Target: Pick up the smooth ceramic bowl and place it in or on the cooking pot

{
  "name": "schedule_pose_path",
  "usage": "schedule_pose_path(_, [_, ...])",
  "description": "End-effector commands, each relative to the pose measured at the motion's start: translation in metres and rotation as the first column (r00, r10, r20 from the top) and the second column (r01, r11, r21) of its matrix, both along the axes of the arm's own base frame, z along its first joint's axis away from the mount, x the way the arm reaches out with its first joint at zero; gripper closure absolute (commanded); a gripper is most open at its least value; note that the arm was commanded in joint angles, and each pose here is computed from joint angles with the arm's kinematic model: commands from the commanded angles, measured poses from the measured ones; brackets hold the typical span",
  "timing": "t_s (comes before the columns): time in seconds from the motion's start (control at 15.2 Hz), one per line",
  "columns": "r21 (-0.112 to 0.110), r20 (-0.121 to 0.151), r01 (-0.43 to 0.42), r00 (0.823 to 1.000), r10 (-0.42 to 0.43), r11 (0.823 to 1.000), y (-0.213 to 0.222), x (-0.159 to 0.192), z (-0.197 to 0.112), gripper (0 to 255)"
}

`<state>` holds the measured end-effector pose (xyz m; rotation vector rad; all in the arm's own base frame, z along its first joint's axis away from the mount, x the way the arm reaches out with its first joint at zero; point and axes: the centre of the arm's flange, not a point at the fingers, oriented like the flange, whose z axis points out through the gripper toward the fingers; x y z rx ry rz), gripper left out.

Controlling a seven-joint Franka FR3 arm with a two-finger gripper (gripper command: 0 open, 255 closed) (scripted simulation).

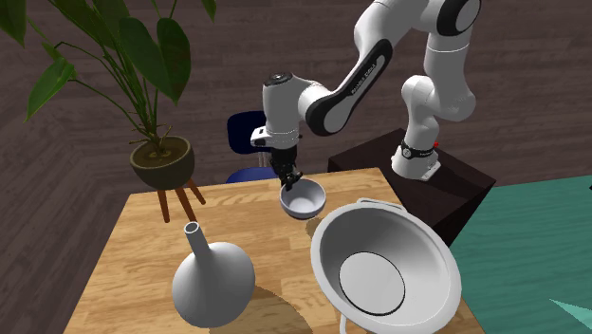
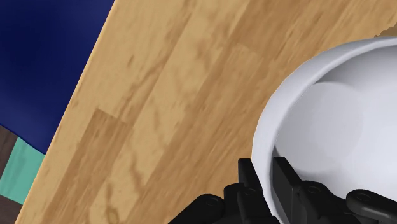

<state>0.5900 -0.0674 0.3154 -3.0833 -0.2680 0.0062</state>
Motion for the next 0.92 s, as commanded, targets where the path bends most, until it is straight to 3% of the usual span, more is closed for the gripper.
schedule_pose_path(0.0, [0.000,0.000,0.000,1.000,0.000,1.000,0.000,0.001,0.011,255])
schedule_pose_path(0.86, [0.000,0.000,0.000,1.000,0.000,1.000,0.000,0.001,0.080,255])
